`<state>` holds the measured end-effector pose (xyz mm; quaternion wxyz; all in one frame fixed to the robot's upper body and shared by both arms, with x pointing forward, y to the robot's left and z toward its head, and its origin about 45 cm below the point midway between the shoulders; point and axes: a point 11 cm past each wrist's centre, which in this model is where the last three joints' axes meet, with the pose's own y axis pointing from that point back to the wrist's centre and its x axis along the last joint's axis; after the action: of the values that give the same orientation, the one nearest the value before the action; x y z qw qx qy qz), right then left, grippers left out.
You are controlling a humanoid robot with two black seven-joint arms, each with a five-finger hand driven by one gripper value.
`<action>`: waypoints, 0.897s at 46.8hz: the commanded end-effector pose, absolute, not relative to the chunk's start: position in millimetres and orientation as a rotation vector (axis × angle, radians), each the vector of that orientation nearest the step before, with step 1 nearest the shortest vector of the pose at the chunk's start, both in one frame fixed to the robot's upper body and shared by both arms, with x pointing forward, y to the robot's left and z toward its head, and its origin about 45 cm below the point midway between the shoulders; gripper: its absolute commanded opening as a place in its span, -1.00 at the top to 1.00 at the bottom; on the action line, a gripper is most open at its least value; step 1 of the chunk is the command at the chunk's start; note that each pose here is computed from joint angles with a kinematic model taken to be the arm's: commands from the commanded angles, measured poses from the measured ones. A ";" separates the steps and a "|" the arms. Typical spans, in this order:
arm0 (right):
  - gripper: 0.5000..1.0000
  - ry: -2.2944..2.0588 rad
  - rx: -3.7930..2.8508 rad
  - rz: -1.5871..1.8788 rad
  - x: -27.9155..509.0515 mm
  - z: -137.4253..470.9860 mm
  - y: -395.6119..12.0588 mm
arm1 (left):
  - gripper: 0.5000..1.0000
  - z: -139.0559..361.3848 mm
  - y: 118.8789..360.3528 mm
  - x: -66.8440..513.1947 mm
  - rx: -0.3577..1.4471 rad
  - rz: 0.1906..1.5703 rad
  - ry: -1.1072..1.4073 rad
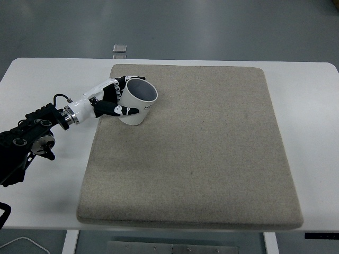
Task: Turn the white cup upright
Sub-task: 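Lower the upright mug onto the felt pad with the left hand, then open the left hand fingers and withdraw it from the mug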
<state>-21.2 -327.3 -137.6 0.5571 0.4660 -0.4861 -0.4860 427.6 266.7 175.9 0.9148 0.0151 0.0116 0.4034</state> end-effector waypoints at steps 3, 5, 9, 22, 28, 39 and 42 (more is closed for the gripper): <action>-0.72 -1.146 1.099 -1.148 -21.9 -137.6 -327.3 | -0.27 176.6 265.7 428.1 0.027 0.831 0.024; -0.72 -1.147 1.100 -1.147 -21.0 -137.6 -327.3 | -0.34 177.0 265.9 428.3 0.024 0.832 0.024; -0.72 -1.147 1.100 -1.147 -21.0 -137.6 -327.3 | -0.41 177.1 266.0 428.4 0.023 0.833 0.025; -0.72 -1.146 1.099 -1.148 -21.9 -137.6 -327.3 | -0.99 176.9 259.2 428.5 0.004 0.829 0.035; -0.72 -1.147 1.100 -1.147 -21.0 -137.6 -327.3 | -0.99 177.2 259.4 428.7 0.001 0.830 0.036; -0.72 -1.147 1.100 -1.147 -21.0 -137.6 -327.3 | -0.99 180.3 259.5 430.0 -0.020 0.839 0.040; -0.72 -1.147 1.100 -1.147 -21.0 -137.6 -327.3 | -0.99 181.6 258.6 430.2 -0.028 0.838 0.040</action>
<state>-21.2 -327.3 -137.6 0.5572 0.4659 -0.4861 -0.4860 430.0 259.7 180.3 0.9132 -0.0095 0.0191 0.4070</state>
